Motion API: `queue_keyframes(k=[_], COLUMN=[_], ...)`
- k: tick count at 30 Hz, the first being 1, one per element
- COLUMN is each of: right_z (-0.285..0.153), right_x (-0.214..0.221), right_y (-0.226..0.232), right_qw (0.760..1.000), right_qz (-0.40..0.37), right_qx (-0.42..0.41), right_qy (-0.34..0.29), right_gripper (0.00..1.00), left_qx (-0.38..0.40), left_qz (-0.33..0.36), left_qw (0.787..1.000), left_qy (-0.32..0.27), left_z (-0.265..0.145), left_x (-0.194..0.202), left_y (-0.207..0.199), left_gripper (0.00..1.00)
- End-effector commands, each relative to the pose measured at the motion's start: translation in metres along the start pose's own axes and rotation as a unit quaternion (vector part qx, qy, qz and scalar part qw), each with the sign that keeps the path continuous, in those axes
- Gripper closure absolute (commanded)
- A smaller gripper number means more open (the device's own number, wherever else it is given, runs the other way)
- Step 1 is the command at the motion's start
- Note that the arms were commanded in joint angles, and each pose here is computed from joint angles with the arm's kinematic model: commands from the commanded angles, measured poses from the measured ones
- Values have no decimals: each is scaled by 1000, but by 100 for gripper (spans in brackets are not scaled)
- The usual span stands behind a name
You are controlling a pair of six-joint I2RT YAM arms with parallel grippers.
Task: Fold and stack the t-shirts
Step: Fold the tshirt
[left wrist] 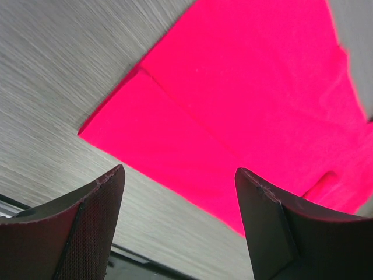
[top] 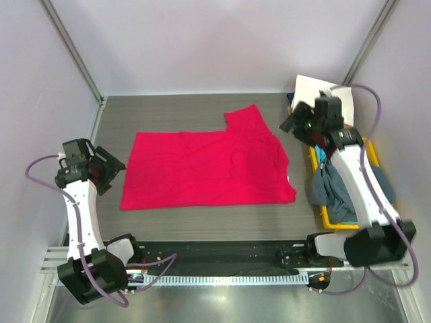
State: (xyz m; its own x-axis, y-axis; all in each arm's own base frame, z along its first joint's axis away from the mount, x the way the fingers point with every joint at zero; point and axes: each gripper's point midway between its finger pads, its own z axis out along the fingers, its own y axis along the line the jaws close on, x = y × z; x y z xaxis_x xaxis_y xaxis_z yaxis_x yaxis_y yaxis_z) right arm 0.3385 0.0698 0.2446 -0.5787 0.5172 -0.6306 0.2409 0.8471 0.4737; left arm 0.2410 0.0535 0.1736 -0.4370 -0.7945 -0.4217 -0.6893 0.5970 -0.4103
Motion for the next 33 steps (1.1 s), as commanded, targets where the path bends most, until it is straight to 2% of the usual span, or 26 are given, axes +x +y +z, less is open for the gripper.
queue_keyframes(k=[1,3,4,6,7,9,10,11,13,15,17,22,29,33], right_z=[52,82,112,140,149,200,205,240,252,286,298,340,383,398], right_x=[-33,-42,-49,-56,-79,-63,-83,-69,-90,-79,-93,-85,-54,-40], right_y=[32,44,54,59,72,64,80,64,80,70,78,78,62,53], right_qw=[997,994,992,986,984,978,977,974,974,973,974,975,977,978], right_qz=[-77,-112,-125,-164,-176,-200,-208,-214,-212,-213,-204,-196,-195,-192], right_qx=[-14,-4,-3,22,30,62,51,77,69,81,76,54,48,47], right_qy=[7,12,21,15,-17,8,-19,-1,-35,-29,-62,-91,-74,-64], right_gripper=[23,23,23,23,23,22,22,22,21,20,20,16,17,26], left_qx=[-18,-31,-28,-19,-9,-7,-7,-8,-11,-11,-11,1,1,-1], left_qz=[68,82,91,104,106,105,106,105,107,109,111,119,125,124], left_qw=[997,996,995,994,994,994,994,993,993,992,992,992,991,991], left_qy=[0,6,7,17,21,31,35,43,51,54,56,48,39,40], left_z=[8,18,20,19,21,26,27,30,32,34,35,31,29,30], left_x=[6,17,21,23,26,29,30,32,35,37,38,40,41,40], left_y=[2,10,6,0,-3,-5,-5,-5,-4,-5,-5,-11,-12,-12], left_gripper=[23,23,23,24,24,25,27,27,28,28,28,30,30,32])
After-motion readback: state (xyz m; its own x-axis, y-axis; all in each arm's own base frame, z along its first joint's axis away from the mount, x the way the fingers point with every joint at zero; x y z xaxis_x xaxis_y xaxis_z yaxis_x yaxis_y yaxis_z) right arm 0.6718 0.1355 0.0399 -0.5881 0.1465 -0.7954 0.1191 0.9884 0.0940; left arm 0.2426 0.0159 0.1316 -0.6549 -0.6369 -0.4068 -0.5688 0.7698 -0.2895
